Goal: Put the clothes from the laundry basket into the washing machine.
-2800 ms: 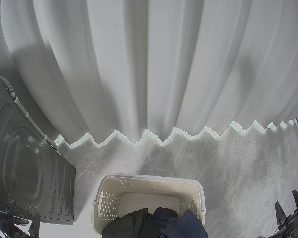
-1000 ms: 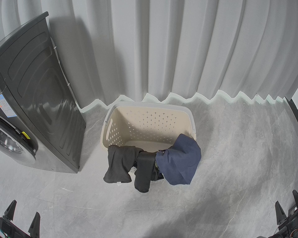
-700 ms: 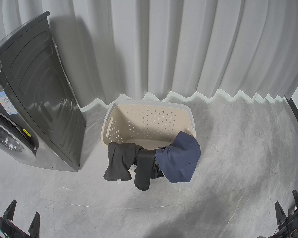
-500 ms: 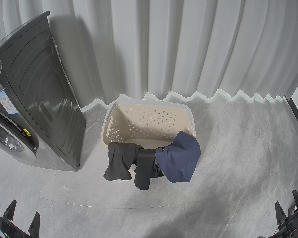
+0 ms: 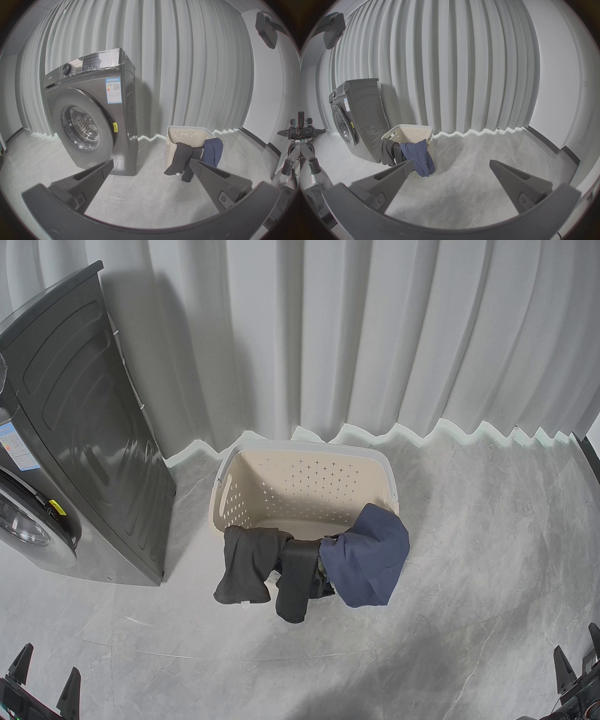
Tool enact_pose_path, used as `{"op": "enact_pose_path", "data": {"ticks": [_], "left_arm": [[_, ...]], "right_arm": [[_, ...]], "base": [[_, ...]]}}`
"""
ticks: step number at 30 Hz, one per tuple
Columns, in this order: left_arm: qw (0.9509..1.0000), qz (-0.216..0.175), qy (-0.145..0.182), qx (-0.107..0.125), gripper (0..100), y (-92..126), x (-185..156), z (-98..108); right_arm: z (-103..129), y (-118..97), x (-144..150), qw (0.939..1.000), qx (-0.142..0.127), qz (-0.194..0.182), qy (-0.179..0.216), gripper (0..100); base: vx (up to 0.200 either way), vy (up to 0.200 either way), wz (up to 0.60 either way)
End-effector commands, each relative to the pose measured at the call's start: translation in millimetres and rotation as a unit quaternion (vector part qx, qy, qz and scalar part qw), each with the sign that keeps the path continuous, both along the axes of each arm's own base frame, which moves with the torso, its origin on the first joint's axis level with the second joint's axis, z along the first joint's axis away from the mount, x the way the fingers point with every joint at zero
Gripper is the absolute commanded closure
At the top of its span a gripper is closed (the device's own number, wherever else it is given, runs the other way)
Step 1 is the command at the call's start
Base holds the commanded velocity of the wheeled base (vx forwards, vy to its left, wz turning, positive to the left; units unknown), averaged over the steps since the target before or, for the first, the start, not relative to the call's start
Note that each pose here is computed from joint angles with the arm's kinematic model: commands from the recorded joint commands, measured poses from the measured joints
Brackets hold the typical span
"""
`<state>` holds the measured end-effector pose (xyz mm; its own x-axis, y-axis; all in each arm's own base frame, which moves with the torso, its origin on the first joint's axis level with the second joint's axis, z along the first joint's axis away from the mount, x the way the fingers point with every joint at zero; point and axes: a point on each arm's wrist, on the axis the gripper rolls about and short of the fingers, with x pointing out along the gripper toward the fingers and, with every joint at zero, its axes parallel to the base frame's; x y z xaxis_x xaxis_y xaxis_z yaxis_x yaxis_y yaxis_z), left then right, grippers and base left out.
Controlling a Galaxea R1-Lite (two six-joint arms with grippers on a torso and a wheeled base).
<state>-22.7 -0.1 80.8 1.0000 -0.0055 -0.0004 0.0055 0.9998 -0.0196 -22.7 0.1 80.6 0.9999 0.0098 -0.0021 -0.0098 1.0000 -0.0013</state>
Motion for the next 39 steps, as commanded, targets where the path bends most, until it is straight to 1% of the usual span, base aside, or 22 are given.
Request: {"op": "enact_pose_path", "data": {"ticks": [1, 25, 39], "left_arm": [[1.0, 0.0, -0.001, 0.0, 0, 0.0, -0.2, -4.9], [1.0, 0.0, -0.001, 0.0, 0, 0.0, -0.2, -4.9], [1.0, 0.0, -0.001, 0.001, 0, 0.0, -0.2, -4.9]], "right_arm": [[-4.9, 0.0, -0.2, 1.0, 0.0, 0.0, -0.001, 0], [-4.9, 0.0, -0.2, 1.0, 0.0, 0.0, -0.001, 0], [-4.9, 0.0, -0.2, 1.0, 0.0, 0.0, -0.001, 0]], "base": [[0.0, 0.2, 0.0], [0.0, 0.2, 0.0], [0.0, 0.0, 0.0]]}}
